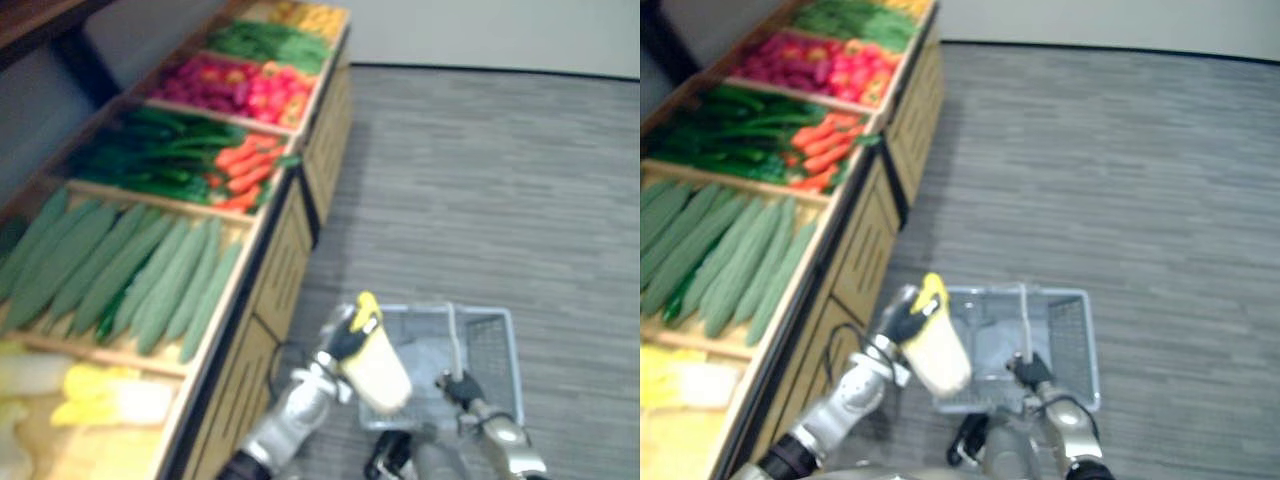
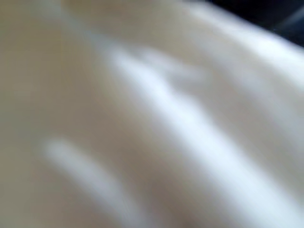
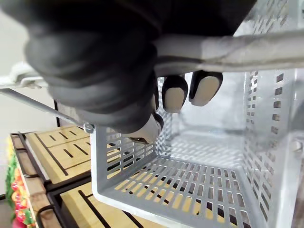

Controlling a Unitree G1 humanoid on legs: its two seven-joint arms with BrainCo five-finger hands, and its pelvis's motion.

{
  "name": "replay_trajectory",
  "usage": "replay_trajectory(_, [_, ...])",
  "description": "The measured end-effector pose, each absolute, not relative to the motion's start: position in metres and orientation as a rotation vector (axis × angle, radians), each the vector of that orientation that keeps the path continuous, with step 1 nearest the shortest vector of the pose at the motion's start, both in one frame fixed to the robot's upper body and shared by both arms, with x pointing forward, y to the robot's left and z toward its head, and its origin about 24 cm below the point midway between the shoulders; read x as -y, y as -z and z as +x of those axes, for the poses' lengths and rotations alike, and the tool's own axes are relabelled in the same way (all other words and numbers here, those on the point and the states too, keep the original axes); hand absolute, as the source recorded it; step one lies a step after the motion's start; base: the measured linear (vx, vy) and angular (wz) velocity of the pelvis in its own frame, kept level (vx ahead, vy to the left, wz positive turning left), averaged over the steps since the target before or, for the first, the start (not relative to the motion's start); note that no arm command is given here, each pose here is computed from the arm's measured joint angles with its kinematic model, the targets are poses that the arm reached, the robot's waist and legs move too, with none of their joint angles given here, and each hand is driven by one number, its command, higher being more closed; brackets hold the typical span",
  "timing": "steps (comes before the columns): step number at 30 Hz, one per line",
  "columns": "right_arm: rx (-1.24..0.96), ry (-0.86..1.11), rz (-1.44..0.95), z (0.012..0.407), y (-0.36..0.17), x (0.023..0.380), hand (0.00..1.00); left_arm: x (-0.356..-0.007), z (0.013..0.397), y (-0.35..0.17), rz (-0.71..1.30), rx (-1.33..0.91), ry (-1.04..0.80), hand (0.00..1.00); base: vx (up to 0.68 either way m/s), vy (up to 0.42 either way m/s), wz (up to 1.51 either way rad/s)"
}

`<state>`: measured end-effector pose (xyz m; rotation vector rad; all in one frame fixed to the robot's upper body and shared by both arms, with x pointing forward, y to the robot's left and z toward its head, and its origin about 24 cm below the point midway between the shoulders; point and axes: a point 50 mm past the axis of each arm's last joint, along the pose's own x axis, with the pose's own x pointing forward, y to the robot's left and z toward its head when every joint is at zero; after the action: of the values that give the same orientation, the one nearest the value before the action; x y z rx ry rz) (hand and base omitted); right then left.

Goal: Pick vegetable in the basket

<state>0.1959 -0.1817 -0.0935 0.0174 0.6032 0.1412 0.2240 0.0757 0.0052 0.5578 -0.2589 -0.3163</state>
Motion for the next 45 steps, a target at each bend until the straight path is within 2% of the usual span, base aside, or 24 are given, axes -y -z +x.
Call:
replay_trajectory(4, [-0.587,-0.235,-0.106,0.201,0.086,0.190,1.00,-0.083,0.216,0.003,0.539,0.219,0.220,1.00,0.05,-0.144,-1.72])
replay_trajectory(12, [-0.651,-0.228,-0.183,0.198,0.091,0.190,1.00,-0.076,0.201,0.021,0.530,0.123,0.271,1.00,0.17,-0.028,-0.36])
replay_trajectory(18, [-0.585,-0.340,-0.134,0.205,0.080,0.170,1.00,-0.066,0.198,0.036,0.571,0.066,0.402,1.00,0.31,-0.009,-0.34])
replay_trajectory(24, [-0.557,-0.466,0.039,0.197,0.077,0.134,1.00,-0.066,0.197,0.067,0.777,-0.055,0.603,1.00,0.32,-0.030,0.16])
replay_trajectory(31, [-0.323,-0.631,0.130,0.209,0.028,0.096,1.00,-0.071,0.193,0.091,0.945,-0.157,0.686,1.00,0.31,-0.233,0.71])
replay_trajectory(37, [-0.384,-0.692,0.094,0.207,0.025,0.097,1.00,-0.072,0.202,0.092,1.025,-0.120,0.643,1.00,0.23,-0.261,0.36])
replay_trajectory(45, [-0.464,-0.796,0.158,0.195,0.022,0.102,1.00,-0.098,0.220,0.086,1.010,-0.132,0.370,1.00,0.21,-0.016,0.07])
